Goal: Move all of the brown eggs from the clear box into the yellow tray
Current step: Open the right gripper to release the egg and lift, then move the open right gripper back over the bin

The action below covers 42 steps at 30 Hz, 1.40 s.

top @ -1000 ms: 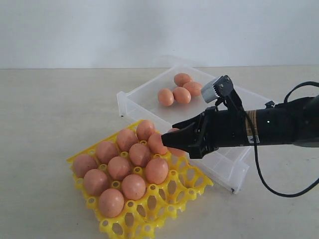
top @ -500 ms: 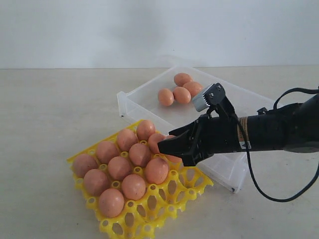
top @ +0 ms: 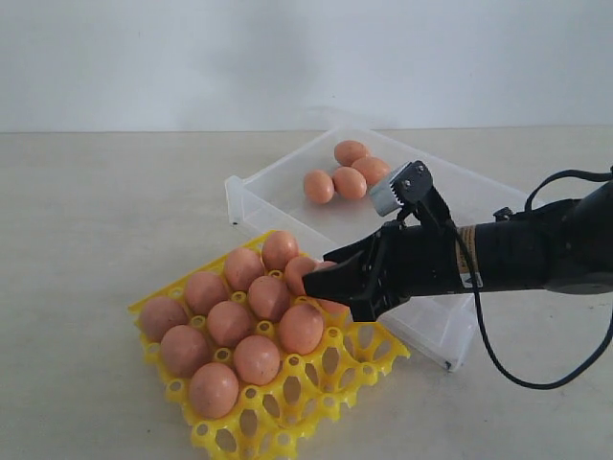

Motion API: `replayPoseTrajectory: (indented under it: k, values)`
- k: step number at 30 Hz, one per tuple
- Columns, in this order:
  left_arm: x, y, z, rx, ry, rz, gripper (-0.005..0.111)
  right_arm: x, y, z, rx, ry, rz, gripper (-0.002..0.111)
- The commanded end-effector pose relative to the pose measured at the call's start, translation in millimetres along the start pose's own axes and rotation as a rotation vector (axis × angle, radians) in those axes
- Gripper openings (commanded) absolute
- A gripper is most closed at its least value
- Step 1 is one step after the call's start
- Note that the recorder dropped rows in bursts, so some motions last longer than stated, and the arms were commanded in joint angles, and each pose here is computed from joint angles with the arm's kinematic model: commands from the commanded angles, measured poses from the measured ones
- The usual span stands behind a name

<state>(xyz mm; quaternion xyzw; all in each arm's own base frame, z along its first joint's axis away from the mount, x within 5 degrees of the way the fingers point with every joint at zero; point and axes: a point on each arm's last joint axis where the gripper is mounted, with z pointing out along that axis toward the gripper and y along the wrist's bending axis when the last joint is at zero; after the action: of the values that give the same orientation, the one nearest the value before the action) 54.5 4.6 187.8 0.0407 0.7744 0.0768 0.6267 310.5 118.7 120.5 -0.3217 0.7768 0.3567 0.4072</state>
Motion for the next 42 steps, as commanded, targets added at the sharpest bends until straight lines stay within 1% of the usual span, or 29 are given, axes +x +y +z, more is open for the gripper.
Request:
replayPoseTrajectory:
  k: [1,5,11,16,21,23,24,26,28,30,32,34,36,37,38,39,40,41,42]
  values:
    - [1.0,-0.1,0.1,-0.002,0.001,-0.003,0.004,5.2,-1.5,1.2,0.004,0.036,0.007,0.048]
    - [1.0,-0.1,0.1,-0.002,0.001,-0.003,0.004,5.2,-1.5,1.2,0.004,0.036,0.007,0.053]
    - [1.0,-0.1,0.1,-0.002,0.001,-0.003,0.004,4.1,-2.5,1.2,0.015,0.024,0.02,0.053]
    - [1.0,-0.1,0.1,-0.002,0.001,-0.003,0.004,-4.2,-6.8,0.3,0.065,-0.059,0.089,0.053]
    - [1.0,-0.1,0.1,-0.002,0.001,-0.003,0.004,-29.2,-3.9,-10.2,0.105,-0.185,0.103,0.053]
    - [1.0,-0.1,0.1,-0.002,0.001,-0.003,0.004,-45.4,-2.0,-18.8,0.143,-0.262,0.096,0.053]
    - [1.0,-0.1,0.1,-0.002,0.001,-0.003,0.004,-54.5,-1.0,-24.1,0.169,-0.307,0.089,0.053]
    - [1.0,-0.1,0.1,-0.002,0.001,-0.003,0.004,-72.8,1.1,-36.3,0.237,-0.399,0.026,0.052]
    - [1.0,-0.1,0.1,-0.002,0.001,-0.003,0.004,-89.8,0.5,-49.7,0.346,-0.457,-0.041,0.052]
    - [1.0,-0.1,0.1,-0.002,0.001,-0.003,0.004,-102.0,-6.7,-58.3,0.475,-0.387,-0.036,0.052]
    - [1.0,-0.1,0.1,-0.002,0.001,-0.003,0.004,-111.9,-17.3,-64.1,0.631,-0.223,0.016,0.052]
    - [1.0,-0.1,0.1,-0.002,0.001,-0.003,0.004,-122.4,-26.9,-68.0,0.816,0.011,0.048,0.052]
    - [1.0,-0.1,0.1,-0.002,0.001,-0.003,0.004,-133.8,-32.2,-68.5,0.928,0.183,0.032,0.053]
    - [1.0,-0.1,0.1,-0.002,0.001,-0.003,0.004,-141.9,-32.6,-67.1,0.96,0.248,0.027,0.053]
    - [1.0,-0.1,0.1,-0.002,0.001,-0.003,0.004,-151.5,-31.7,-65.6,0.978,0.291,0.024,0.053]
    - [1.0,-0.1,0.1,-0.002,0.001,-0.003,0.004,-168.8,-29.8,-56.6,0.947,0.369,0.025,0.053]
    - [1.0,-0.1,0.1,-0.002,0.001,-0.003,0.004,-176.5,-30.0,-50.6,0.91,0.395,0.04,0.053]
    - [1.0,-0.1,0.1,-0.002,0.001,-0.003,0.004,-187.4,-33.5,-36.7,0.831,0.439,0.068,0.053]
    - [1.0,-0.1,0.1,-0.002,0.001,-0.003,0.004,-191.3,-38.0,-28.2,0.797,0.469,0.076,0.053]
